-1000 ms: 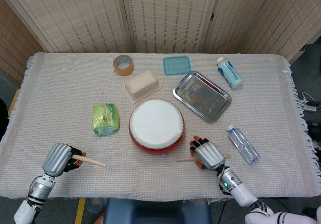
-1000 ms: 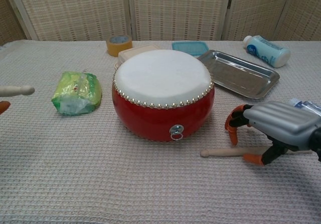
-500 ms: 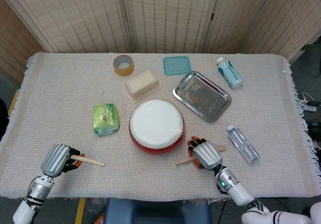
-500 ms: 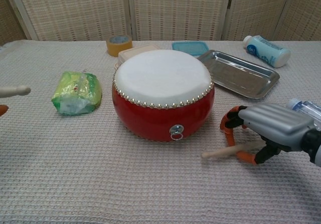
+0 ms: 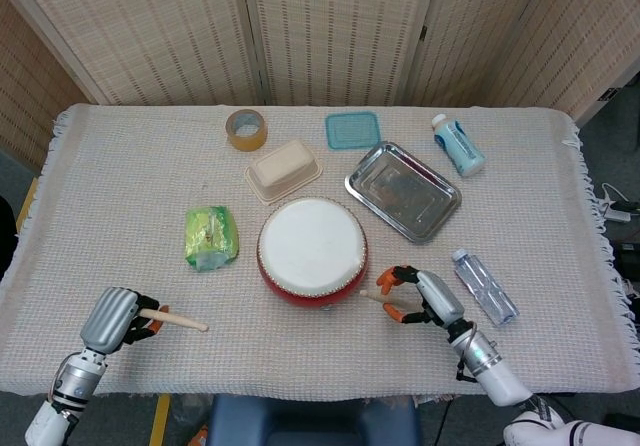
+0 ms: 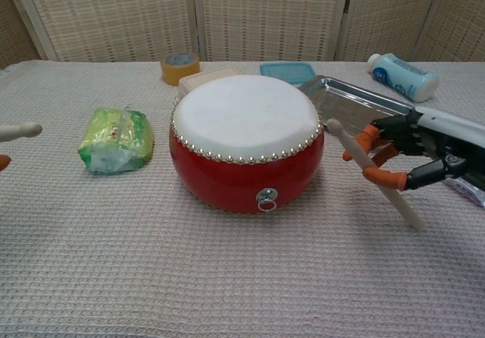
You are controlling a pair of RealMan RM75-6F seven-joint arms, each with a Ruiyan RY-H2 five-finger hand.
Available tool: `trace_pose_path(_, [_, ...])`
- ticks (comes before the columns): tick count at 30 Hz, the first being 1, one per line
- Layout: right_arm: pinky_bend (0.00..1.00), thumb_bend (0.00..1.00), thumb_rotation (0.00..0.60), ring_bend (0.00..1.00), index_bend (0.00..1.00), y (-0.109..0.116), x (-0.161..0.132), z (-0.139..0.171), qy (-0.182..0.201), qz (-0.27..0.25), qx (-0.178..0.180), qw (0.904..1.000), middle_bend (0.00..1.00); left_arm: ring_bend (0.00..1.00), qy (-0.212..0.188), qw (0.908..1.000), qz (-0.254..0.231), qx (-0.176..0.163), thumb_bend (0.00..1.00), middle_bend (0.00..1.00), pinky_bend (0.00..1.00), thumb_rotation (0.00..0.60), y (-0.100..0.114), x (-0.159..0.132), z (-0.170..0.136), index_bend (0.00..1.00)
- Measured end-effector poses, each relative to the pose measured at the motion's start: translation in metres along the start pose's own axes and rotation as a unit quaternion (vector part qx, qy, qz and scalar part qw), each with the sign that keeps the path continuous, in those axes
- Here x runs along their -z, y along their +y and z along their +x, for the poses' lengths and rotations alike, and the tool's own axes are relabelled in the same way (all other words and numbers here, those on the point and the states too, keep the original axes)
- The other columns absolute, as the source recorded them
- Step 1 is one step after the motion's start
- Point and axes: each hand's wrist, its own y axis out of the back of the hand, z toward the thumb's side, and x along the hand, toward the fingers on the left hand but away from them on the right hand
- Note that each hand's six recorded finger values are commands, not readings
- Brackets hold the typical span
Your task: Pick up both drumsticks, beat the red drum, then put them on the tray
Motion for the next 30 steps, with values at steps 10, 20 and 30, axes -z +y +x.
trace_pose_path(10, [0.36,0.44,0.6,0.31,0.59,0.036,0.036,0.007,0.004,-0.288,-0.015,0.9576,0.39,1.0,-0.004,1.0,0.004,0.003,0.49,1.0,1.0,0.6,0.001,-0.006,0.001,1.0])
trace_pose_path(20, [0.38,0.34,0.468,0.31,0.49,0.038,0.063,-0.005,0.001,-0.344,-0.056,0.9374,0.39,1.0,-0.005,0.9999,0.006,0.008,0.49,1.0,1.0,0.6,0.0,-0.007,0.001,1.0])
trace_pose_path(30, [0.39,0.23,0.439,0.31,0.48,0.025,0.065,-0.012,0.007,-0.346,-0.083,0.9344,0.39,1.0,-0.003,0.9999,0.008,0.012,0.49,1.0,1.0,0.6,0.0,-0.005,0.0,1.0])
